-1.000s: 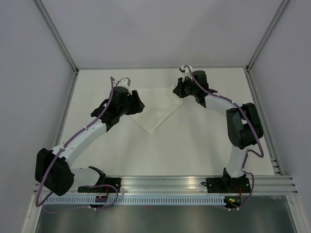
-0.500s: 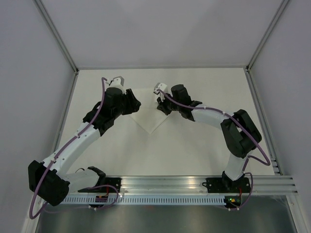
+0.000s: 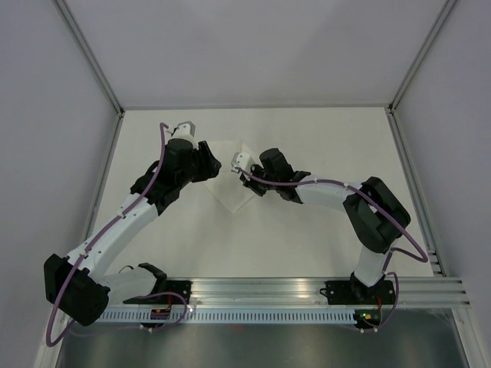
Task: Fold the napkin, place the utensils inside, and roll it up
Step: Fold the napkin
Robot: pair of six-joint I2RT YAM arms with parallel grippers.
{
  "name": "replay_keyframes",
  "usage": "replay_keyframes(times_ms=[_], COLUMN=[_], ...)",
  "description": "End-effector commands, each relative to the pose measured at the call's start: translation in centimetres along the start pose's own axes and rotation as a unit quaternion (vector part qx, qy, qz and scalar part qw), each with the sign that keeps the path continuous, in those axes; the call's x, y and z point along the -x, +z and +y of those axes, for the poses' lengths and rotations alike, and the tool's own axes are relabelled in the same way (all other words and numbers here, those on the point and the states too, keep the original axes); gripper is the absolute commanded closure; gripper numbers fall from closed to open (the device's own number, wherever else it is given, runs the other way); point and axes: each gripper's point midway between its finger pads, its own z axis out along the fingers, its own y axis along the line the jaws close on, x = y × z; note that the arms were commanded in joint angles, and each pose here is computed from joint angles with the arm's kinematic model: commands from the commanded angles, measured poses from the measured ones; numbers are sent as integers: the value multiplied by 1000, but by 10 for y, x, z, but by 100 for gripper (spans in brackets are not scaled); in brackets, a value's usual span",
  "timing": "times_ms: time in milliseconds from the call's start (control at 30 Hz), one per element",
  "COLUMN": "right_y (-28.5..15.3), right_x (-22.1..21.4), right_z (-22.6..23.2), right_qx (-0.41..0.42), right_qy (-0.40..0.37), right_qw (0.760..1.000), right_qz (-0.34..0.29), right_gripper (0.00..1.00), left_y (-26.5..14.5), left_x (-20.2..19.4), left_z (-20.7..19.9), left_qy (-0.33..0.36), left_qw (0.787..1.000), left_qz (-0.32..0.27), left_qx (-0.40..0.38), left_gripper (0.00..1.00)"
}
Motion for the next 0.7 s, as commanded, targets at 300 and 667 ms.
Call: replay_keyframes(times_ms=[300, 667], right_y=[6, 10], right_x=[11, 4], right_z=[28, 46], right_qx=[42, 82], right_qy=[-26, -6], right_qw=[998, 996], right_qz=[-25, -23], right_gripper=[83, 71], left_y=[-7, -23], left_x=[4, 30], left_z=[0, 24], left_qy=[-24, -77], left_qw=[1000, 994], left_qz=[-14, -65], left_qx=[3, 51], left_gripper=[43, 42])
